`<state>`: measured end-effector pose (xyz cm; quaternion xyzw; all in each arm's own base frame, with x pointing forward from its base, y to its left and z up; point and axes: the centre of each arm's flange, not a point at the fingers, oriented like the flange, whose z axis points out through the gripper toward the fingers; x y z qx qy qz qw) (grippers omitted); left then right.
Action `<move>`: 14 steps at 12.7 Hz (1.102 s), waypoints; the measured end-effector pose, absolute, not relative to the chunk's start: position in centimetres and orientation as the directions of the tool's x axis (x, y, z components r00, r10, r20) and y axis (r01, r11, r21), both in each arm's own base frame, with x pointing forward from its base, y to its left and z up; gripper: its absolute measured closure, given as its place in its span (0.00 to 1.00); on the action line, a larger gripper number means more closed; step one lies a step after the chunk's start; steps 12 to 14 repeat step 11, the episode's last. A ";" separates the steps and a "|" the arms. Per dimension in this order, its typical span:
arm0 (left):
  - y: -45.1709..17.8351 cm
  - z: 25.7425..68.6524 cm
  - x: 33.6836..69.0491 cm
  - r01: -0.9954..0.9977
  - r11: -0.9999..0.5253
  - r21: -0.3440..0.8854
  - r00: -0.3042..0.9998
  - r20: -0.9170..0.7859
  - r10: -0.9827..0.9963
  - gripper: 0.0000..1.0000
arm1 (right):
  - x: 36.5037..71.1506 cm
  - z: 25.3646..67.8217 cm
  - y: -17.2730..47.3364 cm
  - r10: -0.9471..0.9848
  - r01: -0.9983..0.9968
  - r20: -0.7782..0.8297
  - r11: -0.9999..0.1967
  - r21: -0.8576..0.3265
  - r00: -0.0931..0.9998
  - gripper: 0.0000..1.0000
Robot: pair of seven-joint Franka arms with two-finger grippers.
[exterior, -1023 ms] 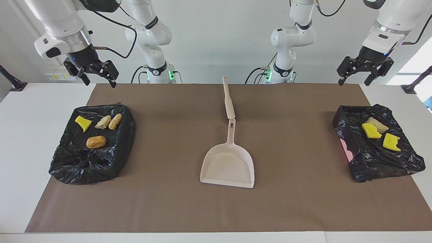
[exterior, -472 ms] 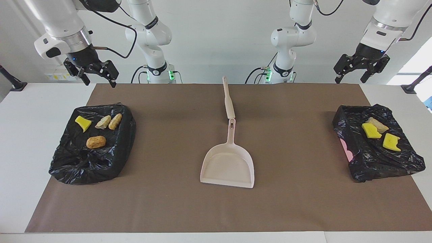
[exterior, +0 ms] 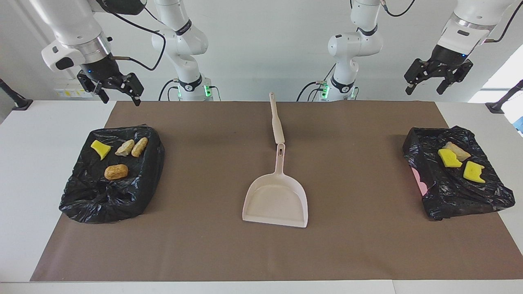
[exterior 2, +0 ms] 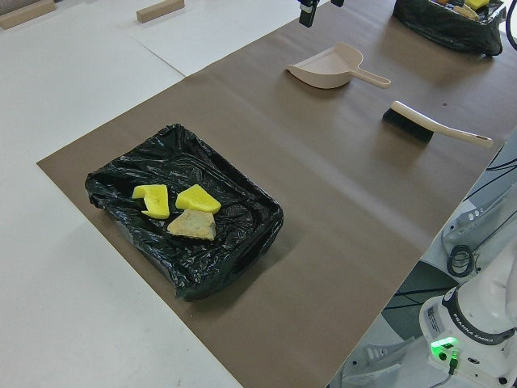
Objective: Sweep and dump trash in bin
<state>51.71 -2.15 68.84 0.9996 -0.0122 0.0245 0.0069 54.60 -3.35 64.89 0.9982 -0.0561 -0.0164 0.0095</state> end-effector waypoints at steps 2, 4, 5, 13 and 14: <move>-2.2 69.3 51.4 -0.025 -1.000 0.013 0.998 0.059 -0.024 0.00 | 54.6 64.9 -3.4 -0.112 -0.112 -0.032 -0.994 0.021 0.993 0.00; -2.2 69.7 51.1 -0.025 -1.000 0.013 0.997 0.066 -0.024 0.00 | 54.6 64.9 -3.4 -0.112 -0.112 -0.032 -0.994 0.021 0.993 0.00; -2.2 69.8 51.0 -0.025 -1.000 0.013 0.997 0.068 -0.024 0.00 | 54.6 64.9 -3.4 -0.112 -0.112 -0.032 -0.994 0.021 0.993 0.00; -2.1 69.8 51.0 -0.024 -1.000 0.013 0.997 0.068 -0.023 0.00 | 54.6 64.8 -3.4 -0.112 -0.112 -0.034 -0.994 0.021 0.993 0.00; -2.1 69.8 51.0 -0.024 -1.000 0.013 0.997 0.068 -0.023 0.00 | 54.6 64.8 -3.4 -0.112 -0.112 -0.034 -0.994 0.021 0.993 0.00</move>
